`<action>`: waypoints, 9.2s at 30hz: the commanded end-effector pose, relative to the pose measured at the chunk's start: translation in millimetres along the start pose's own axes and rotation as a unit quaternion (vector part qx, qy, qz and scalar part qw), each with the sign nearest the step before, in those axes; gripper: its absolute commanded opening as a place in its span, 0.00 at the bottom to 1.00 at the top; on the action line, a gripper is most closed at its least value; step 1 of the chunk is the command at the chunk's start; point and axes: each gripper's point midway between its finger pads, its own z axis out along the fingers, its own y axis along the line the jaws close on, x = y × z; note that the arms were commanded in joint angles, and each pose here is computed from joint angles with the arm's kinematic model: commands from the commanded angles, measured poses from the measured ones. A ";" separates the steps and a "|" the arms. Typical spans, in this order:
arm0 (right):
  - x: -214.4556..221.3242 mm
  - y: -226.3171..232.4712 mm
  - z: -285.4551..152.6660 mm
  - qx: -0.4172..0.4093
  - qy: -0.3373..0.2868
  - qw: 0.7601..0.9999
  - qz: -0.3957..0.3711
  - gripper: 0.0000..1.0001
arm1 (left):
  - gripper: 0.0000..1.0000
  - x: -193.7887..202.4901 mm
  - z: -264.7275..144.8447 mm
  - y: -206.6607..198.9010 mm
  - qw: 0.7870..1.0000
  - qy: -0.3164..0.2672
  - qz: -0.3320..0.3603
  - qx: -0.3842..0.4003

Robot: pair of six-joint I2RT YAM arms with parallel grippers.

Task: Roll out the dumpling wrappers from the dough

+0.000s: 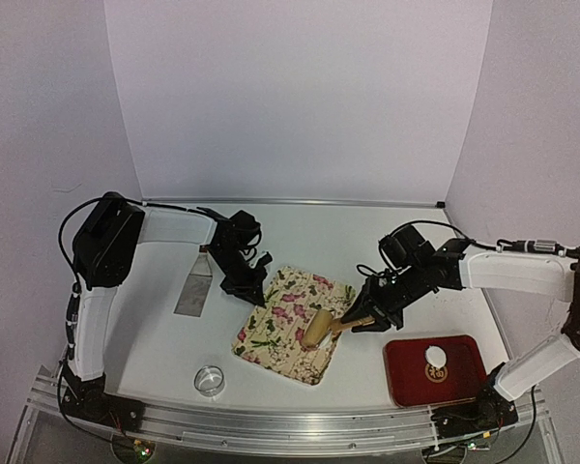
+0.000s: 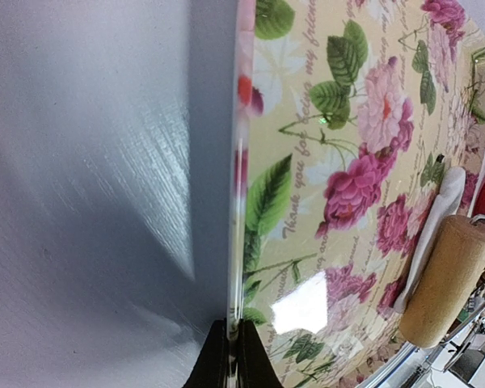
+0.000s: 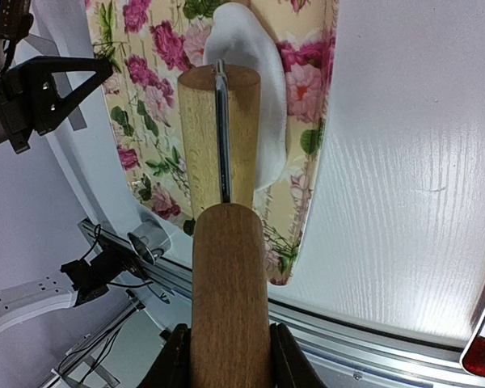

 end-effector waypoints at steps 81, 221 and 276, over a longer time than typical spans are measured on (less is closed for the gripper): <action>-26.4 -82.7 19.4 0.148 0.097 0.984 0.039 0.00 | 0.00 -30.1 0.9 22.7 0.998 -0.006 0.040 -0.046; 69.0 -153.5 -8.8 0.209 0.223 0.933 0.189 0.00 | 0.00 -18.2 -9.2 32.0 0.998 -0.026 0.040 -0.038; 34.2 -177.5 41.3 0.288 0.193 0.900 0.265 0.00 | 0.00 -17.0 -10.7 23.0 0.998 -0.030 0.050 -0.013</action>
